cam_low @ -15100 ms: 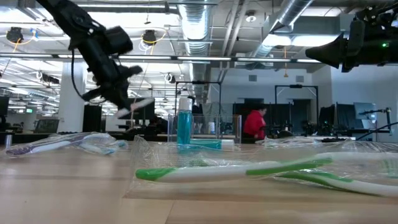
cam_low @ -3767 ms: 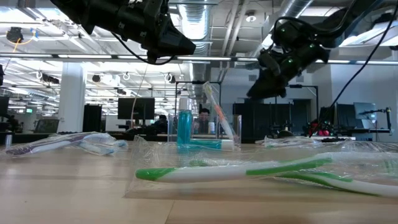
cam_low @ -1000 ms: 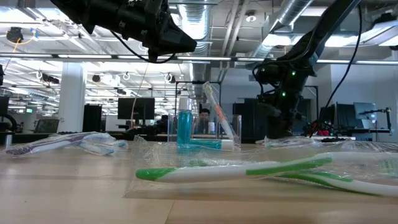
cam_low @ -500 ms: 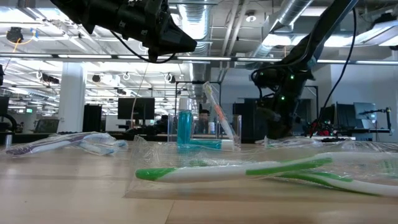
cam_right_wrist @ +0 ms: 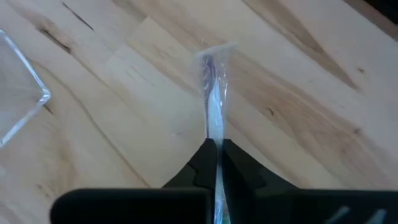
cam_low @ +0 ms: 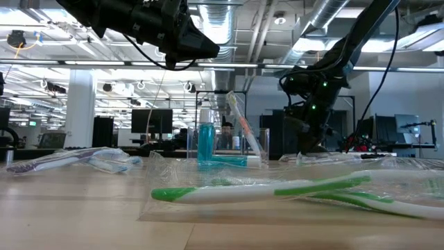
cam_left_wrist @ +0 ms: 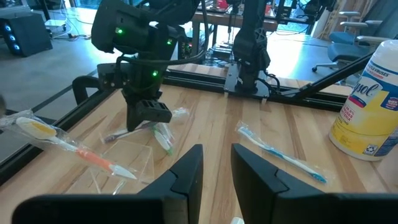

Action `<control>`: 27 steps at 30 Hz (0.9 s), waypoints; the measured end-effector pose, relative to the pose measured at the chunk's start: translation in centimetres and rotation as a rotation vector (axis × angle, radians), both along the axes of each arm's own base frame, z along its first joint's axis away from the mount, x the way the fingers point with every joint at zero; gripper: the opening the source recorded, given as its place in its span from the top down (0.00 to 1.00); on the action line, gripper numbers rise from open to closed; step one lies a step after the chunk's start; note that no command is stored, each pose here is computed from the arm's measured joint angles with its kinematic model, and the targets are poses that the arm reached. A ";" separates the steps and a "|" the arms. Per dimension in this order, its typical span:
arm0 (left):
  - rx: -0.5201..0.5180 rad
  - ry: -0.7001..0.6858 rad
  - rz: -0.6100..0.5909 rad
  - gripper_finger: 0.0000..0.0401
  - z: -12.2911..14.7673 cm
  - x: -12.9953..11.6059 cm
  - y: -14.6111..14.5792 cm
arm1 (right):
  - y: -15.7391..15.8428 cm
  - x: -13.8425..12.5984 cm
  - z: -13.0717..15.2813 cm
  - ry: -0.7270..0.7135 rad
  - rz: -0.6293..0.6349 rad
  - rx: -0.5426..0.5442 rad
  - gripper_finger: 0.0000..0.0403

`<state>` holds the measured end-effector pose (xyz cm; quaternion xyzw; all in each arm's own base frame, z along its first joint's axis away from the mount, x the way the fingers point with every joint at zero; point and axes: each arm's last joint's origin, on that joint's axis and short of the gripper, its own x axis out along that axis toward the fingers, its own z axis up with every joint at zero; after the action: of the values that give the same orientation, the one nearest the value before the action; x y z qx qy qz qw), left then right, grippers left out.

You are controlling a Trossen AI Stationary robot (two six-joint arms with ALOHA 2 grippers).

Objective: Pick & Place toothbrushing station
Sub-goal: Put the top purple toothbrush into the transparent organizer

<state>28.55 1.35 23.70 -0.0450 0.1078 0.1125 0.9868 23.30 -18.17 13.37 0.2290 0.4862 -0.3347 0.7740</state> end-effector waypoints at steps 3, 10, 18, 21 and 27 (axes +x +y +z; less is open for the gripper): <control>0.000 0.000 0.000 0.80 0.0 0.0 0.0 | 0.0 0.0 0.0 -0.007 0.004 0.009 0.99; 0.000 0.000 0.000 0.80 0.0 0.0 0.0 | 0.1 0.9 0.9 0.001 0.037 0.031 1.00; 0.000 0.000 0.000 0.80 0.0 0.0 0.0 | 0.2 2.7 2.9 -0.023 0.091 0.002 1.00; 0.000 0.000 0.000 0.80 0.0 0.0 0.0 | 0.2 3.2 3.6 -0.025 0.106 -0.005 1.00; 0.000 0.001 0.000 0.80 0.0 0.0 0.0 | 0.0 3.9 5.1 -0.038 0.127 -0.021 1.00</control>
<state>28.55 1.35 23.70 -0.0449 0.1081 0.1125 0.9867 27.20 -18.22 18.43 0.1958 0.4816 -0.2855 0.8051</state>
